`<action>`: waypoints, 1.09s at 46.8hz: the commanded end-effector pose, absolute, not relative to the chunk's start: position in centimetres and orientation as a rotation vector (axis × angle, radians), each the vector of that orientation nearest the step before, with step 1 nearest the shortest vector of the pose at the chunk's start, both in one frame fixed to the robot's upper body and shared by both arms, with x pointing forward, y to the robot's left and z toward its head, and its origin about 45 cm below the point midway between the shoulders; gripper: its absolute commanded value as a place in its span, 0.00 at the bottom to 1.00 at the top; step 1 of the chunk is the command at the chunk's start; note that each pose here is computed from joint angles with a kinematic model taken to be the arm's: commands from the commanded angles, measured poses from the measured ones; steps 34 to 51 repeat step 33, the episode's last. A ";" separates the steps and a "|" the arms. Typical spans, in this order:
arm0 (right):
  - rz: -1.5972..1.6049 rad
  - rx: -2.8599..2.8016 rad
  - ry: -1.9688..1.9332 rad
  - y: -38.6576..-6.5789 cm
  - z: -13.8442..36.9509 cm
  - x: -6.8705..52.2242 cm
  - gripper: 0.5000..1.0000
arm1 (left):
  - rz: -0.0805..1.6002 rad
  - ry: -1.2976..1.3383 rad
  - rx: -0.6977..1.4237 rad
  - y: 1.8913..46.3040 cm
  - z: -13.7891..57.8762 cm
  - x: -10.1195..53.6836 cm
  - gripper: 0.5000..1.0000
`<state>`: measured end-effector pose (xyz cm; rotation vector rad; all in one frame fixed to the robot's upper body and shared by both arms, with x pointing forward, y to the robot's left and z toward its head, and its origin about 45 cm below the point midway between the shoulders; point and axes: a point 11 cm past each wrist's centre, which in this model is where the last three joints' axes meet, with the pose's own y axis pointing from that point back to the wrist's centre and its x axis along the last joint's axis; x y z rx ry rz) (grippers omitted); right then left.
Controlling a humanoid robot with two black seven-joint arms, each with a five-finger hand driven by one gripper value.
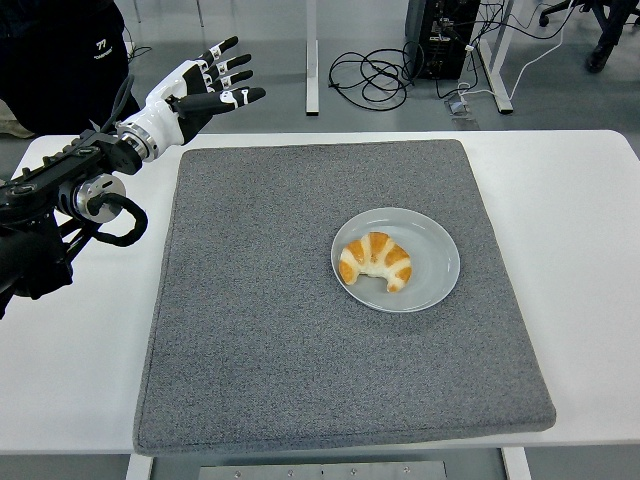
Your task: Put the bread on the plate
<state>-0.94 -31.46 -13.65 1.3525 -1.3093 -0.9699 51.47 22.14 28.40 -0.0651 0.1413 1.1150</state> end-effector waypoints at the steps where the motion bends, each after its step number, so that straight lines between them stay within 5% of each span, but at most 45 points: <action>1: -0.969 1.353 -1.311 -31.5 -13.6 -0.8 1.00 | 1.098 0.173 -0.092 22.4 27.9 51.1 0.89; 51: -0.968 1.358 -1.310 -31.4 -13.6 -0.7 1.00 | 1.092 0.263 -0.108 23.3 24.1 49.5 0.92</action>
